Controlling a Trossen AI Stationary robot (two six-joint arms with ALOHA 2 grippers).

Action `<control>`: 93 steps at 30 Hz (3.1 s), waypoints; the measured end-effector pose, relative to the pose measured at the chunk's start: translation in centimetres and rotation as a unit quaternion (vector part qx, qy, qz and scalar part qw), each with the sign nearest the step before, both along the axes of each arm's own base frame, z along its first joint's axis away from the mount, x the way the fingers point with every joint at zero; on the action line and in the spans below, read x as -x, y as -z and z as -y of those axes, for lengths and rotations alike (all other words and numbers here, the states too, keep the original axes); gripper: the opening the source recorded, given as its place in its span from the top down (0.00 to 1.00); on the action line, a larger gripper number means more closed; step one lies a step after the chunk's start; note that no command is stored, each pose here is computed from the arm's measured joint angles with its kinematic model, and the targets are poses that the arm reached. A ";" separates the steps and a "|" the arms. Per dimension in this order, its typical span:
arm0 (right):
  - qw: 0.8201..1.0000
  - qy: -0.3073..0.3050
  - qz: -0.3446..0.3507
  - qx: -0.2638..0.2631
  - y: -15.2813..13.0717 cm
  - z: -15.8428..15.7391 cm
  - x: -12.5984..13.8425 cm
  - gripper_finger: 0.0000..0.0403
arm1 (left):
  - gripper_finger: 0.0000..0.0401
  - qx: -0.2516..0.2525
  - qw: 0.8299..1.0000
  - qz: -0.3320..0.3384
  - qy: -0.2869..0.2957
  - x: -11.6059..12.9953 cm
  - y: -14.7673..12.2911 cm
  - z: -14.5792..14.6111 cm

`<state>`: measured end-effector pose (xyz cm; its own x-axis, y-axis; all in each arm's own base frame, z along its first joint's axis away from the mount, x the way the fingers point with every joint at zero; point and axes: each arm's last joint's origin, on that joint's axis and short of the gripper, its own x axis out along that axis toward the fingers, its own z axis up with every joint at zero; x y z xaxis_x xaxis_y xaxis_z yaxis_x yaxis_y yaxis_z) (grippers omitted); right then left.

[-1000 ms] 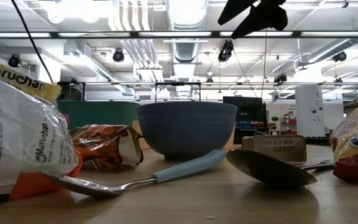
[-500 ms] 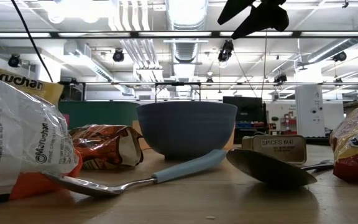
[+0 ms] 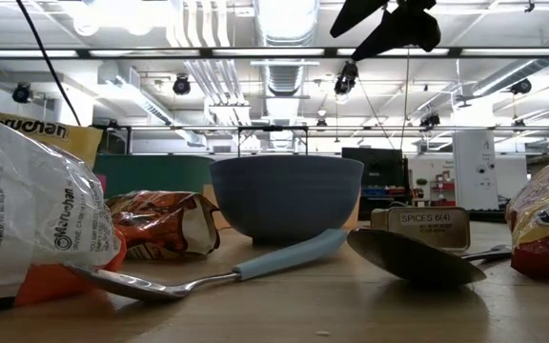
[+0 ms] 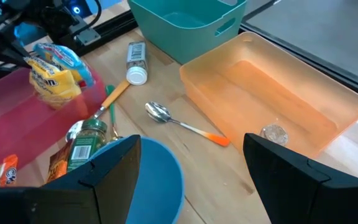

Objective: Pick & Place Food Item
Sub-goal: Put the yellow noodle pack into the pink bin

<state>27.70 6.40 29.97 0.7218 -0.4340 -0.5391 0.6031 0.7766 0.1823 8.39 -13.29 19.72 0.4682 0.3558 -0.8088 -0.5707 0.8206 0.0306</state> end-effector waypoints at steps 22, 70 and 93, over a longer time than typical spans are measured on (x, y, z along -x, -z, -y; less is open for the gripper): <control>1.000 -0.011 0.008 -0.010 0.9 -0.1 -0.1 0.30 | 0.72 0.027 0.998 -0.003 -0.051 -0.2 0.1 -0.2; 1.000 -0.011 0.012 -0.011 1.1 -0.1 -0.2 0.30 | 0.23 0.103 0.984 -0.013 -0.146 -0.3 -0.6 -0.7; 1.000 -0.011 0.012 -0.012 1.1 -0.1 -0.2 0.30 | 0.30 0.112 0.986 0.001 -0.127 0.3 -2.9 -1.8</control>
